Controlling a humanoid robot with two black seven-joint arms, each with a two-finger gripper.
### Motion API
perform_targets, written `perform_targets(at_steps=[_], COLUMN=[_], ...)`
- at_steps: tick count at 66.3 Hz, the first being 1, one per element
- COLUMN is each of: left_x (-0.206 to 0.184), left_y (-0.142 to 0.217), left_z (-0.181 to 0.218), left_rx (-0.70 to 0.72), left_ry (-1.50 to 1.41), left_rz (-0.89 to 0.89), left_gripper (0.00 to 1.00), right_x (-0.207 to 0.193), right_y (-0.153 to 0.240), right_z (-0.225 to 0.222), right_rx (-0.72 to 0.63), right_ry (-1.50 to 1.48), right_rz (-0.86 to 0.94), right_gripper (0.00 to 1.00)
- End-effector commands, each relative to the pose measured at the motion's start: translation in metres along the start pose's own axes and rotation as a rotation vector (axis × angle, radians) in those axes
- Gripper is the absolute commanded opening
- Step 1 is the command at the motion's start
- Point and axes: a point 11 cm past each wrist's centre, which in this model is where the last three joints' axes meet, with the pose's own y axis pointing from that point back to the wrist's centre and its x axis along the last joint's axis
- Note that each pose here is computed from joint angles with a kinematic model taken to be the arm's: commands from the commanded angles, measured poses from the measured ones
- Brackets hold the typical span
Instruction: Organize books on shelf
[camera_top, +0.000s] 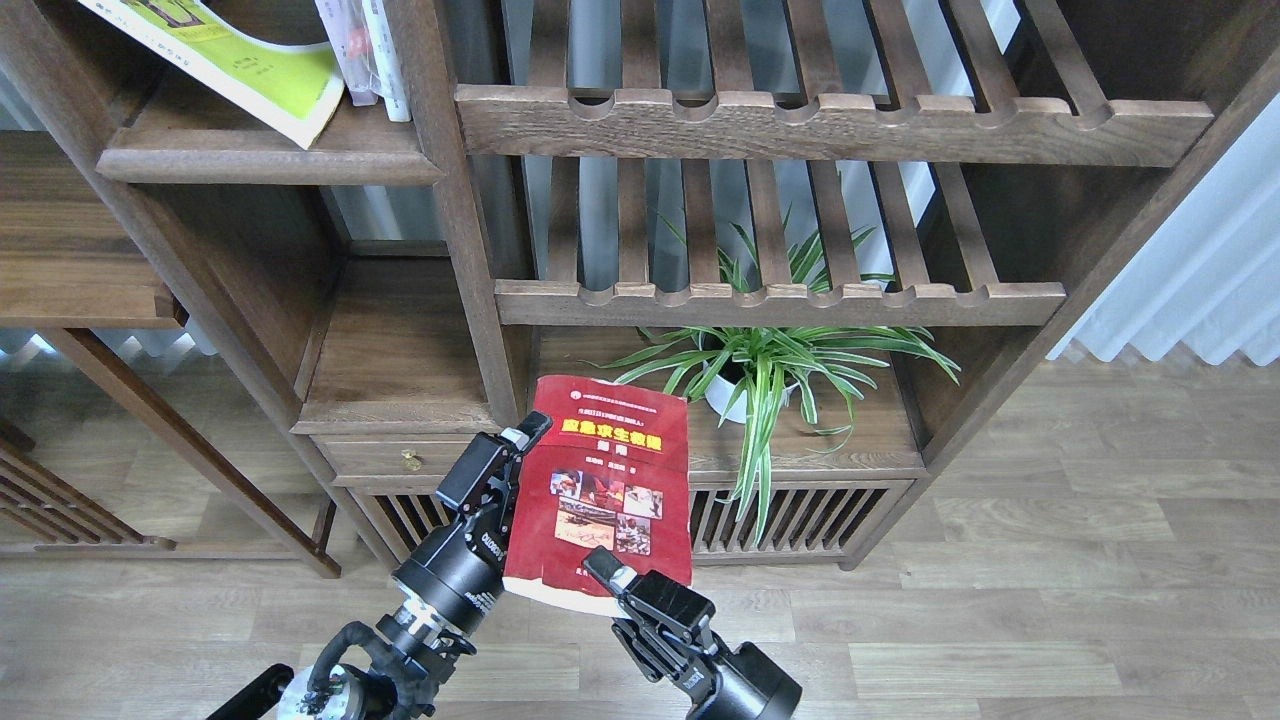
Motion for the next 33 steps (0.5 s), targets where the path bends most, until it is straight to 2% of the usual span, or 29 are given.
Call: perform_targets(at_steps=[1,10,33], left_x=[-0.002,-0.003,0.002], left_y=[-0.003,-0.004,0.004], left_z=[0.0,-0.002,-0.002], left_rx=[0.014,0.023,0.047], left_ry=[-0.008,-0.011,-0.028], left_rz=[-0.005,-0.003,0.026], left_gripper=[1.0,1.0,1.0], right_x=[0.0,-0.001,0.0], right_y=[0.0,0.0,0.018], right_z=[-0.001,-0.006,-0.051], right_rx=[0.001,0.0,-0.037], right_ry=[0.001,0.018,0.158], right_rz=[0.001,0.0,0.07], right_gripper=[0.13,0.13,0.13])
